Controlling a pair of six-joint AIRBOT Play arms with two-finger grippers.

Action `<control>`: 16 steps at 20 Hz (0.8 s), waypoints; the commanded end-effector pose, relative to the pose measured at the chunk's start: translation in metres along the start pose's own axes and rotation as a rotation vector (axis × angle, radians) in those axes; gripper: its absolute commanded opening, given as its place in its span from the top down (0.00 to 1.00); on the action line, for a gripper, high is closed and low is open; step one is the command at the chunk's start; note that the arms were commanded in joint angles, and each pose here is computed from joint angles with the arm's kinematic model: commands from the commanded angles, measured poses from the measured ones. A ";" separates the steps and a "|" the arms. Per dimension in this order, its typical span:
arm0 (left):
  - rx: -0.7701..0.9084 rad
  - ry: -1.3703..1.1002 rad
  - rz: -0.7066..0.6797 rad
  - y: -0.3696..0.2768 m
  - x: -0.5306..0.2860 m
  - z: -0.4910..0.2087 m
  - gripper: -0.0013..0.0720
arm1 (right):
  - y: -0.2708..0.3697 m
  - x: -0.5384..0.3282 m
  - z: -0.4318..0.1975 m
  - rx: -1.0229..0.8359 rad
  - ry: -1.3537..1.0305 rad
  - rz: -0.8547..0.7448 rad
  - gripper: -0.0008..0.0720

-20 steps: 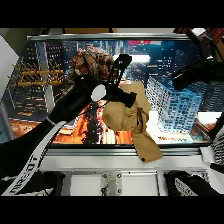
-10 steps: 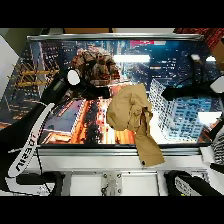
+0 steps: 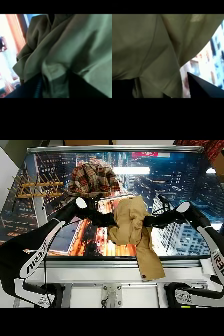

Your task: Fold the clothes and pants, and hang the long-sleeved shirts on hangers.

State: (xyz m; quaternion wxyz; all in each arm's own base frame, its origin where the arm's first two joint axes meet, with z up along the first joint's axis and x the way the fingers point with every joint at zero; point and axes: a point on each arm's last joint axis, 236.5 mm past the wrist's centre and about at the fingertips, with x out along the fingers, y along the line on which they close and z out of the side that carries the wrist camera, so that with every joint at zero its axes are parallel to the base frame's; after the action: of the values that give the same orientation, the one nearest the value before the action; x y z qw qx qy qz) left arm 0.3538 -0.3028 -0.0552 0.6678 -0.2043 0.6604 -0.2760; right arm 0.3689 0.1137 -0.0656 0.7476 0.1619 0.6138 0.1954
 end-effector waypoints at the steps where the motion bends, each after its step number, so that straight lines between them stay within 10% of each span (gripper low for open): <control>1: -0.018 0.007 -0.010 0.004 0.003 0.000 0.82 | 0.005 0.018 -0.002 -0.033 0.013 0.009 0.29; 2: -0.018 0.008 -0.010 0.004 0.003 0.000 0.83 | 0.004 0.017 0.000 -0.034 0.005 0.006 0.74; 3: -0.018 0.002 -0.011 0.005 -0.001 0.001 0.96 | 0.002 0.012 0.004 -0.044 -0.007 -0.006 0.96; 9: 0.336 -0.397 -0.003 -0.103 -0.201 0.060 0.96 | 0.052 -0.175 0.066 -0.364 -0.237 -0.205 0.97; 16: 0.723 -0.843 0.095 -0.231 -0.383 -0.024 0.96 | 0.177 -0.387 0.046 -0.350 -0.822 -0.141 0.97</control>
State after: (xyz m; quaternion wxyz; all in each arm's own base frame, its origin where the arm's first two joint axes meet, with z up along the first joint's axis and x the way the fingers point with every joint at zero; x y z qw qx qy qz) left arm 0.3501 -0.2558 0.3288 0.8794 -0.0657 0.2846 -0.3759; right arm 0.3717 0.0807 0.2957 0.9356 0.0237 0.3019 0.1816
